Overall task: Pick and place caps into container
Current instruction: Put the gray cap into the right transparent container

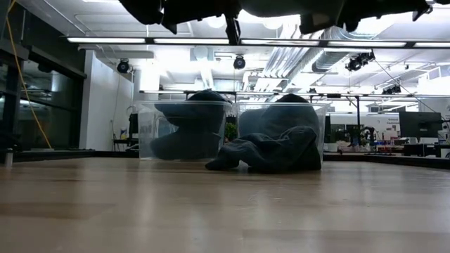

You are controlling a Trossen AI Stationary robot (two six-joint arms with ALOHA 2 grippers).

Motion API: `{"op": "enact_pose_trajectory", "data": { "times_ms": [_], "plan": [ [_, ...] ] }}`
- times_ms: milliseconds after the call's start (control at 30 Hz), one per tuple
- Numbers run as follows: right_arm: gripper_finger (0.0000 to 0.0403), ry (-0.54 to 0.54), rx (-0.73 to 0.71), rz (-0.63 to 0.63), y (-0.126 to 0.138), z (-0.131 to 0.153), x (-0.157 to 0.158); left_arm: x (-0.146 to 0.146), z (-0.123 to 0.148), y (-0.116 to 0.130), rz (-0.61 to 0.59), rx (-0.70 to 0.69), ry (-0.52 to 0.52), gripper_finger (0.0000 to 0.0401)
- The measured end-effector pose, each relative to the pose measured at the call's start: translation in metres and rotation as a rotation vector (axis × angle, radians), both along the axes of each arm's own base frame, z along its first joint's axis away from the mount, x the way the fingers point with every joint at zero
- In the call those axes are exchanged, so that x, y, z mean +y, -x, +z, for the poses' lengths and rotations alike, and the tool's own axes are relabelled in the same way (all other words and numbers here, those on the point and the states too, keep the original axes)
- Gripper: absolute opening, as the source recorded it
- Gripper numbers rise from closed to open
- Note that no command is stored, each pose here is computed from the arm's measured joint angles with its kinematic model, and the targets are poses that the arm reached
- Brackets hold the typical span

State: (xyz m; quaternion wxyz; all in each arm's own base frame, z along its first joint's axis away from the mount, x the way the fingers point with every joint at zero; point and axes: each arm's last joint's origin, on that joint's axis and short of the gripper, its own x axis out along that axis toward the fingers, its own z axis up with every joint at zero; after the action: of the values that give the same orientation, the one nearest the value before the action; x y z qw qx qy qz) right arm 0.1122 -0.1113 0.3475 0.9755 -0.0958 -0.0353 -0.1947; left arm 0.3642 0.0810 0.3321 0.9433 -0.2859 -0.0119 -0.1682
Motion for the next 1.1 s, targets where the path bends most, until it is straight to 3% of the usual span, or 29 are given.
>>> {"op": "enact_pose_trajectory", "data": {
  "times_ms": [167, 567, 767, 900, 1100],
  "plan": [
    [0.024, -0.004, 0.035, -0.09, 0.006, -0.002, 0.003, 0.009, 0.0, 0.002, 0.007, 0.003, 0.003, 0.0005],
    [0.024, 0.007, 0.046, -0.074, 0.028, 0.0, 0.031, 0.032, -0.008, 0.008, 0.099, 0.084, 0.038, 0.0005],
    [0.024, 0.042, 0.034, 0.038, 0.039, 0.002, 0.048, 0.034, -0.008, 0.008, 0.107, 0.087, 0.036, 0.0005],
    [0.024, -0.013, 0.055, 0.154, 0.037, -0.002, 0.051, 0.034, -0.008, 0.008, 0.118, 0.088, 0.035, 0.0005],
    [0.024, 0.017, 0.155, 0.18, 0.027, -0.011, 0.052, 0.034, -0.009, 0.008, 0.124, 0.096, 0.026, 0.0005]
  ]
}}
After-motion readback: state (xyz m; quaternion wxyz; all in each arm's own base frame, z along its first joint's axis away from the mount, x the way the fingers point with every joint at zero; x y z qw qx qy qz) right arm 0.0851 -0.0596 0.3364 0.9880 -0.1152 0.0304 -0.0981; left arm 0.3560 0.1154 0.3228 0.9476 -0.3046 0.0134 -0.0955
